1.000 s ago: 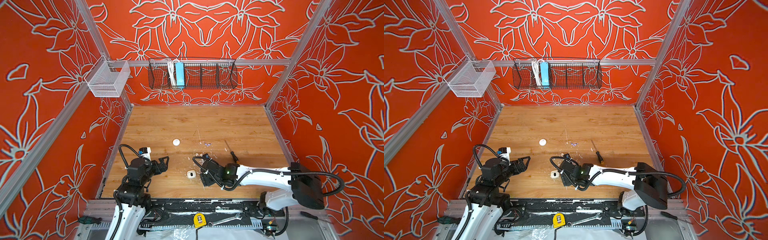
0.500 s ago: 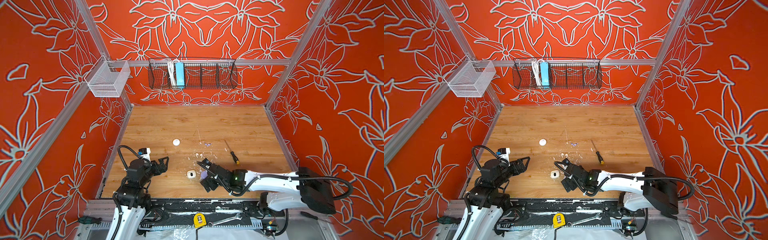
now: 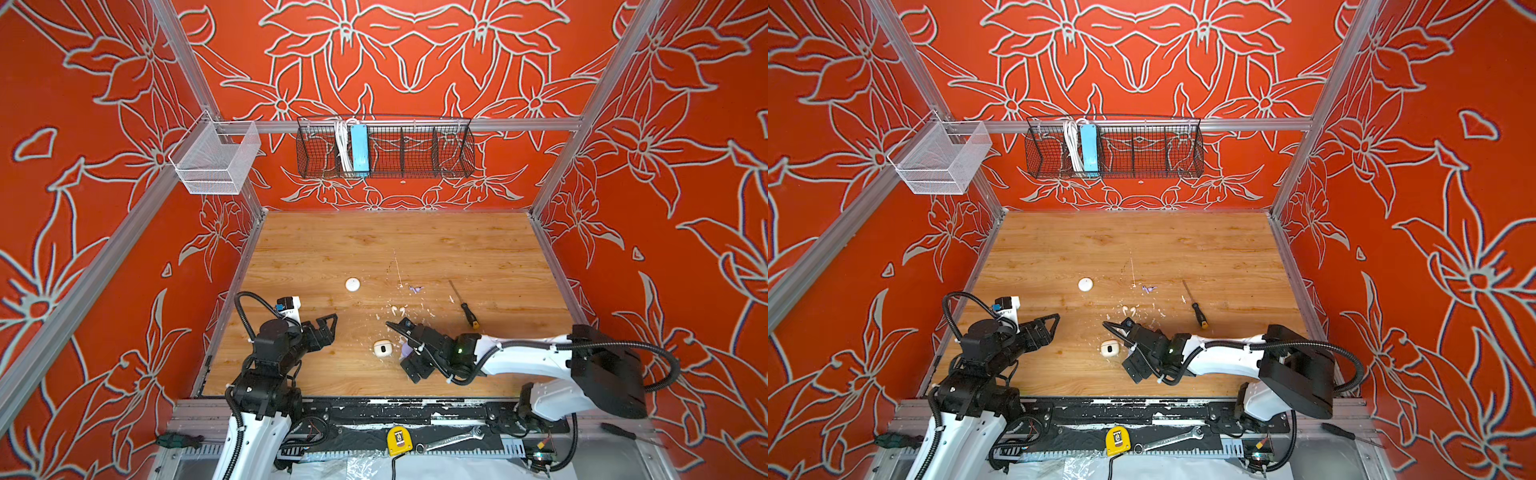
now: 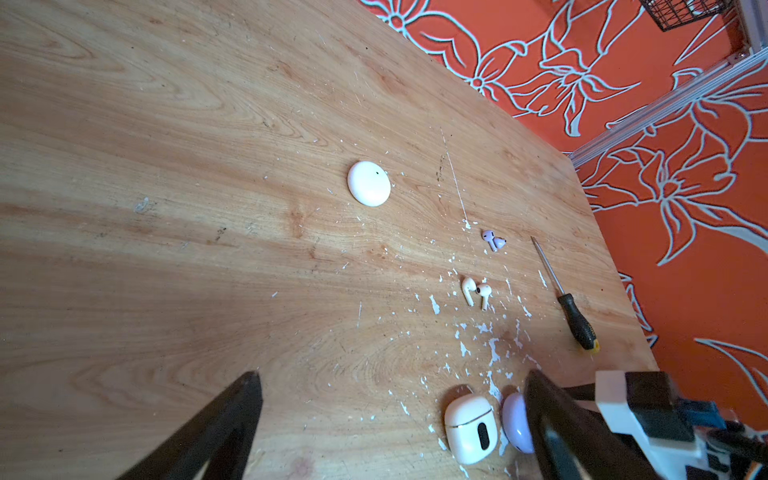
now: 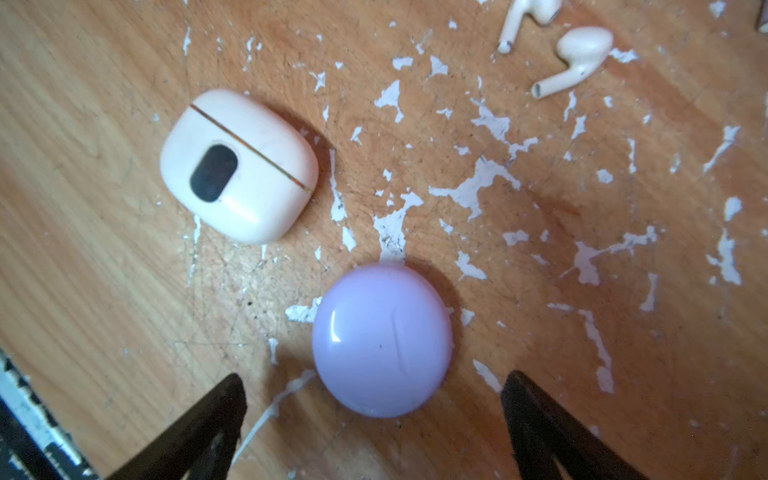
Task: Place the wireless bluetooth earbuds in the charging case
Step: 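Lower the open right gripper onto the lilac round case and close it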
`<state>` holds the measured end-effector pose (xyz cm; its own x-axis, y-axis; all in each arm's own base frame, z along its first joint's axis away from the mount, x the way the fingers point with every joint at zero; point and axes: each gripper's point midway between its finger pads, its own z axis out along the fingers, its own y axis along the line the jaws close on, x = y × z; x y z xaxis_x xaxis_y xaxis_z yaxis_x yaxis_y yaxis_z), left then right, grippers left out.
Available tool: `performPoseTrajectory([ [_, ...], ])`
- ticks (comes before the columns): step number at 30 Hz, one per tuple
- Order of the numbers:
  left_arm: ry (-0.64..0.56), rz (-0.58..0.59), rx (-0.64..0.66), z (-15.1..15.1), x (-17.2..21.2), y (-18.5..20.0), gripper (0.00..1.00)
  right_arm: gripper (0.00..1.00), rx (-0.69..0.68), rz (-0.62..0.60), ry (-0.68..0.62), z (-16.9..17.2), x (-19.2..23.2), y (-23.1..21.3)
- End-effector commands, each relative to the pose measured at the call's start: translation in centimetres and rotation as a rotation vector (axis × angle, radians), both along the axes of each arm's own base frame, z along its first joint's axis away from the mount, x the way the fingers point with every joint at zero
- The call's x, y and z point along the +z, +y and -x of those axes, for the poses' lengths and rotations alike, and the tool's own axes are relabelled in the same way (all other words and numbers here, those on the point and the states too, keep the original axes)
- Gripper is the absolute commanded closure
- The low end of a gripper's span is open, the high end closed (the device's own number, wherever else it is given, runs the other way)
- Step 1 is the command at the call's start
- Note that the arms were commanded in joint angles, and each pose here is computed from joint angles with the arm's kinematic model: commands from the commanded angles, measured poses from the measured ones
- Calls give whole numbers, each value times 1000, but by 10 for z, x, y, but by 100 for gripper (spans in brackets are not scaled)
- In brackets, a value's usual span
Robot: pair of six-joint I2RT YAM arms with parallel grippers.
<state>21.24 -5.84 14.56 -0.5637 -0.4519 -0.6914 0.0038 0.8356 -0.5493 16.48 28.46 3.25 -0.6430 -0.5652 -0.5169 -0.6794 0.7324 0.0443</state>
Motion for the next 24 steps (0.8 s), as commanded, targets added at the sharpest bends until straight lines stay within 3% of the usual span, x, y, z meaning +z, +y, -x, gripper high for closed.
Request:
performPoseTrajectory([
  [1,8,3,2,2,-4,0,3,2,6,4,40,-2,-2,7],
  [3,8,2,2,2,-4,0,3,4,4,23,52,-3,-6,8],
  [9,5,2,5,2,-3,0,3,24,8,51,68,-2,-13,8],
  [24,5,2,5,2,-4,0,3,36,23,51,90,2,-13,10],
])
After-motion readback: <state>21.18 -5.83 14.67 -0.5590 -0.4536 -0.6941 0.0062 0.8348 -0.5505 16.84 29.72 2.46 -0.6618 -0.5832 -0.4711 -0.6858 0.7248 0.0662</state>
